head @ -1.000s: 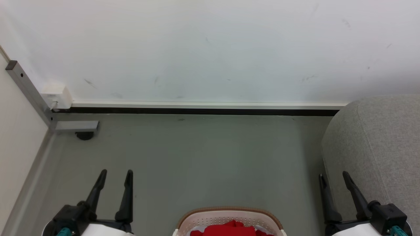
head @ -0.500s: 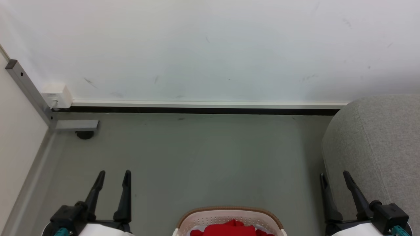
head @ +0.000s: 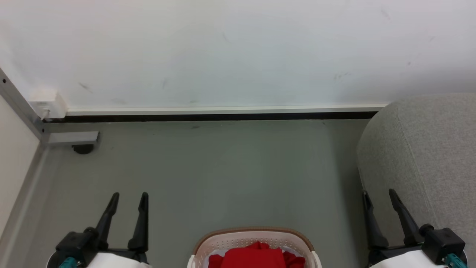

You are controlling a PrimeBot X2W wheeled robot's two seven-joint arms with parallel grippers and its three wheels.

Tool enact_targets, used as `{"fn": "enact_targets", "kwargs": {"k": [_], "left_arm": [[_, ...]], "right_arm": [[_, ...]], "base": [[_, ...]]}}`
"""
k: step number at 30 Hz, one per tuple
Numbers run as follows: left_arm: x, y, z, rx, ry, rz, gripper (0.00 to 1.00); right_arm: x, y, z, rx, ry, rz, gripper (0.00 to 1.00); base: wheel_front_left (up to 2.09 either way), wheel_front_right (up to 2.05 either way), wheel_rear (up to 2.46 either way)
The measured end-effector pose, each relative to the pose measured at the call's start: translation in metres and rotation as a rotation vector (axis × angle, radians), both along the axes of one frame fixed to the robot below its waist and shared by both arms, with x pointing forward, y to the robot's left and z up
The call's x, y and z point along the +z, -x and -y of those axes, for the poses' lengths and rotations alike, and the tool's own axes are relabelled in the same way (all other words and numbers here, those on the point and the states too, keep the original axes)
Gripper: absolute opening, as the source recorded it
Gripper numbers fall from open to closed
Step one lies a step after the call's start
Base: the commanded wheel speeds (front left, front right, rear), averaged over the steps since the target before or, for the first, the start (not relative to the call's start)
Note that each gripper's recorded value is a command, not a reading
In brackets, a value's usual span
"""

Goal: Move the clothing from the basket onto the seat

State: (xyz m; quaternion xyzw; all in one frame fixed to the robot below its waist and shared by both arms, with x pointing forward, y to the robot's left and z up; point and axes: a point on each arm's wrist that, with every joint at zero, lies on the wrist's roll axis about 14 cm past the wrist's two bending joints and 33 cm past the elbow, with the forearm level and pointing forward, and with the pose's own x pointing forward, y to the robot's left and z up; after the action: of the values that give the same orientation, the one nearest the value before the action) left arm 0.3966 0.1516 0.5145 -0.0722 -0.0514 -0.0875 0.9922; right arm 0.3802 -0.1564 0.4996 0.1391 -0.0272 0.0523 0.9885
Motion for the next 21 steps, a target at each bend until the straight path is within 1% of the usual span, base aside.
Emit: {"fn": "enact_targets", "kwargs": {"k": [5, 9, 13, 16, 21], "left_arm": [[-0.012, -0.013, 0.007, -0.032, 0.008, -0.033, 1.00], [-0.027, -0.025, 0.020, -0.086, 0.000, -0.072, 1.00], [-0.052, -0.035, 0.036, -0.156, -0.019, -0.138, 1.00], [-0.075, -0.040, 0.047, -0.210, -0.026, -0.199, 1.00], [-0.112, -0.048, 0.068, -0.310, -0.057, -0.289, 1.00]], "right_arm": [[-0.002, -0.006, 0.009, -0.025, 0.001, -0.005, 1.00], [-0.010, -0.011, 0.018, -0.051, 0.002, -0.024, 1.00], [-0.016, -0.016, 0.027, -0.077, 0.001, -0.041, 1.00], [-0.020, -0.020, 0.033, -0.100, -0.037, -0.049, 1.00], [-0.023, -0.026, 0.047, -0.138, -0.033, -0.051, 1.00]], "base": [[0.00, 0.00, 0.00], [0.00, 0.00, 0.00], [0.00, 0.00, 0.00], [0.00, 0.00, 0.00], [0.00, 0.00, 0.00]]}}
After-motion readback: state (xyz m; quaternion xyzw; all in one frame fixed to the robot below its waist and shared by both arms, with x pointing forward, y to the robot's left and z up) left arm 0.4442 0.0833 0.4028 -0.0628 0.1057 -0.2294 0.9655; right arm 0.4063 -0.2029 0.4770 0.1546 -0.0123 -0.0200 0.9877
